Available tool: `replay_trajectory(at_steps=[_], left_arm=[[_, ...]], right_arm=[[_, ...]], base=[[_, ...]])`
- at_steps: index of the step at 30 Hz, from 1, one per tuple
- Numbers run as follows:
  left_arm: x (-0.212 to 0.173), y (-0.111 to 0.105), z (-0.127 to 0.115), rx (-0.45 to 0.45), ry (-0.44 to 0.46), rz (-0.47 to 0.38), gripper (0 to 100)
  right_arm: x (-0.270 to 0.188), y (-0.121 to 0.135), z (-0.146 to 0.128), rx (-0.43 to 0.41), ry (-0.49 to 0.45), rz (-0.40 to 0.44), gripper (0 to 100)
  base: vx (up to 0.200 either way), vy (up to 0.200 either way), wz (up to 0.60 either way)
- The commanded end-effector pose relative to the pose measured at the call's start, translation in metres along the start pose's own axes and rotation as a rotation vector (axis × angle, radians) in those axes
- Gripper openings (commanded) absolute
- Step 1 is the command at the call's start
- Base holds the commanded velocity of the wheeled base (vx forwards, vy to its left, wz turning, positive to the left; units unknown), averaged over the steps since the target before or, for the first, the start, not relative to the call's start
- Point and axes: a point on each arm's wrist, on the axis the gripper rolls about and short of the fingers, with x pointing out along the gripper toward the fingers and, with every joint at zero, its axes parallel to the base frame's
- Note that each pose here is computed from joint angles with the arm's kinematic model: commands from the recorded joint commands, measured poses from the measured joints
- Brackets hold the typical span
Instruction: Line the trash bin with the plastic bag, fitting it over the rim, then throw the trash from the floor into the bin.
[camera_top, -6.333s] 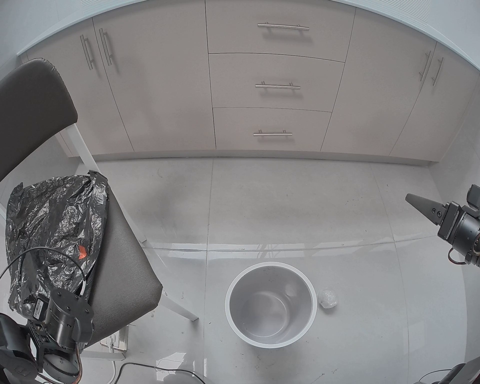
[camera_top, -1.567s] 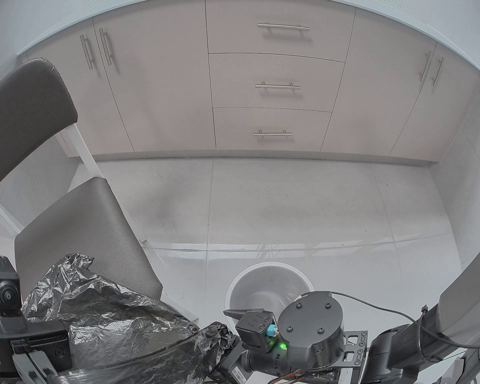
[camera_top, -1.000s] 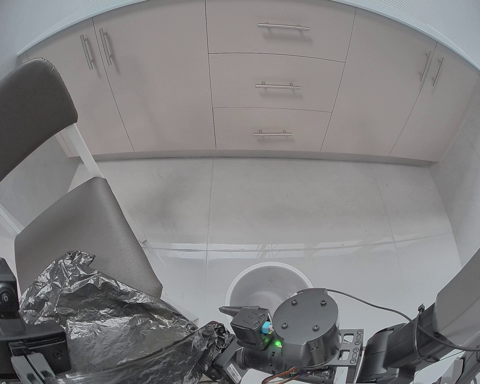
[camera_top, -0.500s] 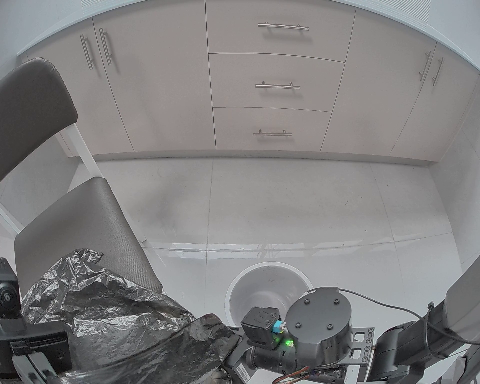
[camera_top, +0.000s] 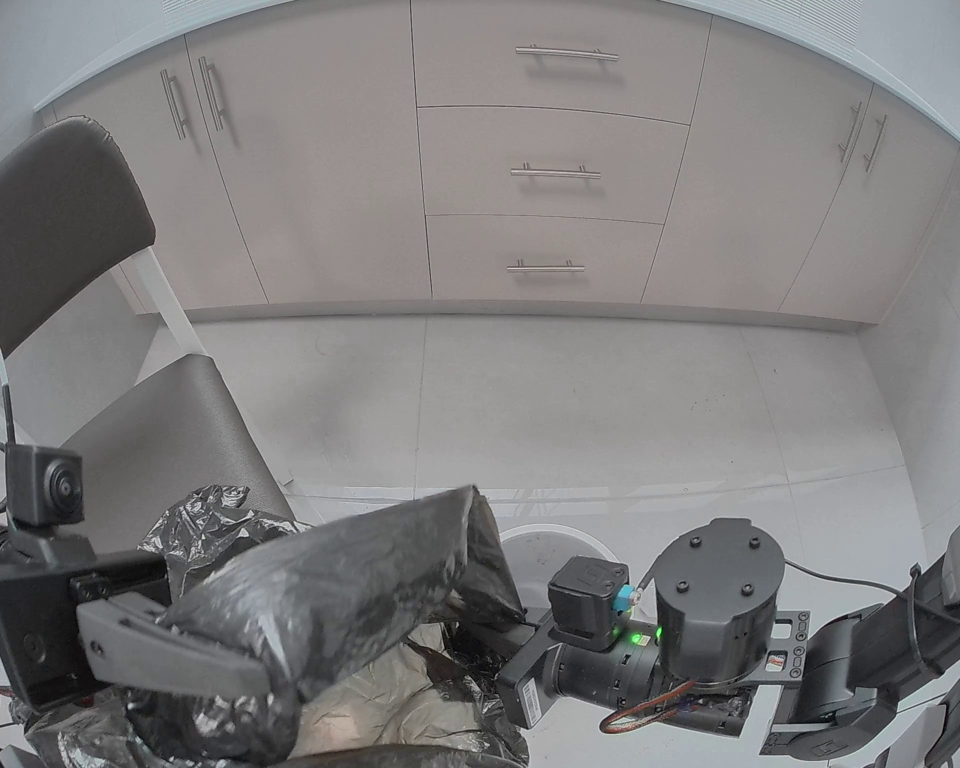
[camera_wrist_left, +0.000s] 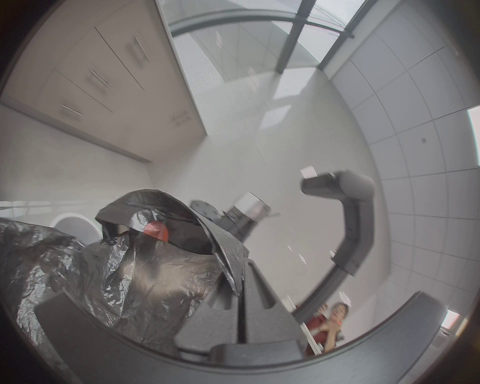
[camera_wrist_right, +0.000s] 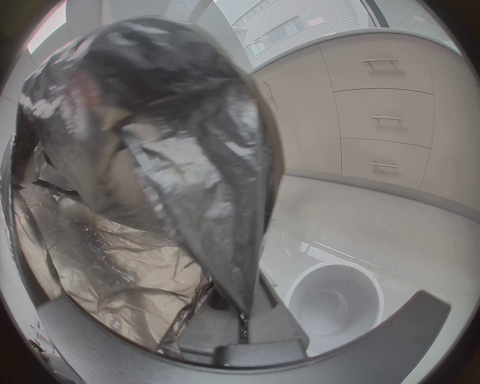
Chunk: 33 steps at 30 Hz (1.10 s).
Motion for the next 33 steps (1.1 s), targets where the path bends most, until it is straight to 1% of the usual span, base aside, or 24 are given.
replay_trajectory(at_steps=[1,3,4,5,6,7,12,17,19,23,26,27,29,33], left_arm=[[0.033,0.010,0.002,-0.028,-0.084,0.094,0],[0.048,0.017,-0.001,-0.012,-0.115,0.164,0],[0.051,0.018,-0.001,-0.008,-0.119,0.177,0],[0.063,0.025,-0.006,0.014,-0.130,0.242,0],[0.070,0.029,-0.009,0.024,-0.131,0.272,0],[0.074,0.030,-0.011,0.026,-0.125,0.283,0],[0.082,0.036,-0.012,-0.003,-0.100,0.280,0],[0.100,0.049,-0.001,-0.112,-0.111,0.276,0],[0.106,0.055,0.000,-0.135,-0.115,0.274,0],[0.111,0.062,0.000,-0.138,-0.128,0.265,0],[0.112,0.063,0.001,-0.150,-0.137,0.260,0],[0.113,0.063,0.003,-0.180,-0.145,0.256,0],[0.116,0.066,0.005,-0.203,-0.153,0.254,0],[0.126,0.083,0.004,-0.226,-0.150,0.277,0]], right_arm=[[-0.017,-0.005,0.012,0.039,-0.046,-0.024,0],[-0.019,-0.006,0.011,0.039,-0.042,-0.037,0],[-0.020,-0.006,0.010,0.039,-0.041,-0.043,0],[-0.023,-0.008,0.008,0.037,-0.039,-0.077,0],[-0.027,-0.009,0.007,0.038,-0.039,-0.094,0],[-0.029,-0.011,0.007,0.040,-0.042,-0.107,0],[-0.046,-0.023,0.013,0.055,-0.074,-0.147,0],[-0.071,-0.036,0.027,0.070,-0.148,-0.193,0],[-0.079,-0.041,0.030,0.076,-0.160,-0.209,0],[-0.096,-0.046,0.035,0.086,-0.153,-0.237,0],[-0.104,-0.049,0.037,0.089,-0.146,-0.253,0],[-0.111,-0.051,0.038,0.091,-0.129,-0.266,0],[-0.120,-0.053,0.040,0.094,-0.112,-0.280,0],[-0.139,-0.057,0.040,0.102,-0.084,-0.313,0]], base=[[0.000,0.000,0.00],[0.000,0.000,0.00],[0.000,0.000,0.00],[0.000,0.000,0.00],[0.000,0.000,0.00],[0.000,0.000,0.00],[0.000,0.000,0.00],[0.000,0.000,0.00],[0.000,0.000,0.00],[0.000,0.000,0.00],[0.000,0.000,0.00],[0.000,0.000,0.00],[0.000,0.000,0.00],[0.000,0.000,0.00]])
